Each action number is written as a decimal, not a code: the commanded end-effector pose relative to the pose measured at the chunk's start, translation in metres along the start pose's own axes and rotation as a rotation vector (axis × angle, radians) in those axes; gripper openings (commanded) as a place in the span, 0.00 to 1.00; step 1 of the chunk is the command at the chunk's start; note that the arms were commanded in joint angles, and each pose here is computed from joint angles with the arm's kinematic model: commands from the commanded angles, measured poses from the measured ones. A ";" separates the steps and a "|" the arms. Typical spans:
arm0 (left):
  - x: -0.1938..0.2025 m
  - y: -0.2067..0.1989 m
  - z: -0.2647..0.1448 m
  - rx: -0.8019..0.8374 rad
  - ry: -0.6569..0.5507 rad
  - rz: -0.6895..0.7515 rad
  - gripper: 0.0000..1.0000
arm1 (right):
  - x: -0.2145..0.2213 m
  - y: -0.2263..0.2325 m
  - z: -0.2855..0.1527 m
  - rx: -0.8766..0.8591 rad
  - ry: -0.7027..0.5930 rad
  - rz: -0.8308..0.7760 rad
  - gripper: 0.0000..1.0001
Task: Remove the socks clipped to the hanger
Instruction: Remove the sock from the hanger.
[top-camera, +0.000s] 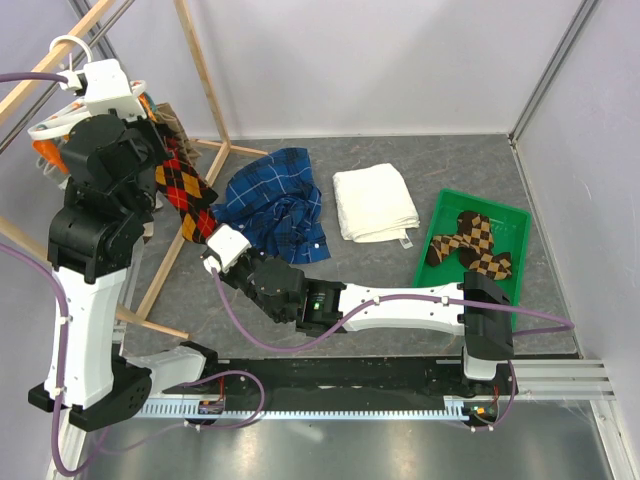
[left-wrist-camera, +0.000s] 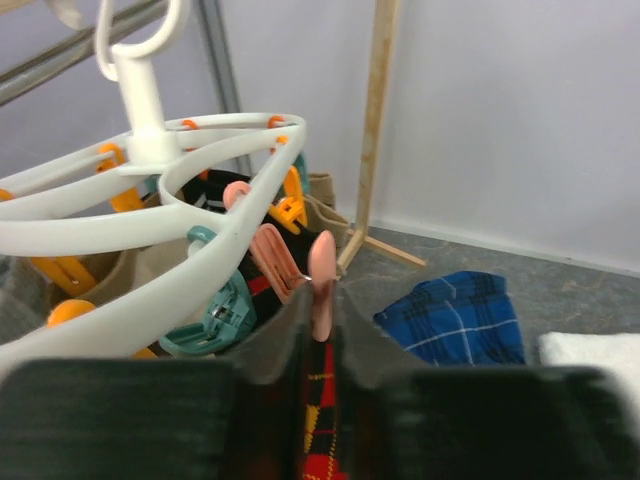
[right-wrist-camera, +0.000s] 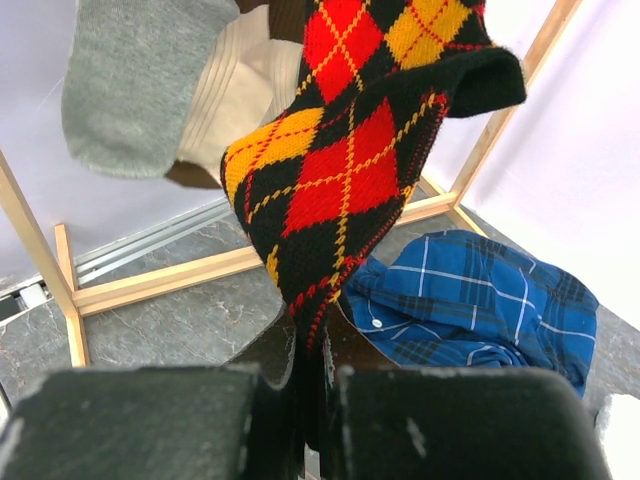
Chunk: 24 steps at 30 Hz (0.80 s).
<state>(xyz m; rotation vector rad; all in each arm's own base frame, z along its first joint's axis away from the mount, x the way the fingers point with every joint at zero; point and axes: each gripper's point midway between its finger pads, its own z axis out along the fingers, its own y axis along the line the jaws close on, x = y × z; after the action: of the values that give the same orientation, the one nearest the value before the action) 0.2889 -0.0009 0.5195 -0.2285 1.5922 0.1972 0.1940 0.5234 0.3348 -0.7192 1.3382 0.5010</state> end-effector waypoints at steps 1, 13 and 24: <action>-0.022 -0.010 -0.009 0.092 -0.076 -0.035 0.40 | -0.025 -0.006 0.003 0.005 -0.051 0.054 0.00; -0.013 -0.018 -0.027 0.206 -0.071 -0.007 0.56 | -0.039 -0.032 0.005 -0.069 -0.076 0.254 0.00; -0.012 -0.024 -0.039 0.274 -0.024 -0.024 0.54 | -0.058 -0.024 0.003 -0.160 -0.116 0.293 0.00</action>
<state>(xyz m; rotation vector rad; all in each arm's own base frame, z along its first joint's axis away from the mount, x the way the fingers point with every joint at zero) 0.2652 -0.0235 0.5239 -0.0784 1.5847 0.0355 0.2165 0.5129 0.3565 -0.6482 1.3828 0.7594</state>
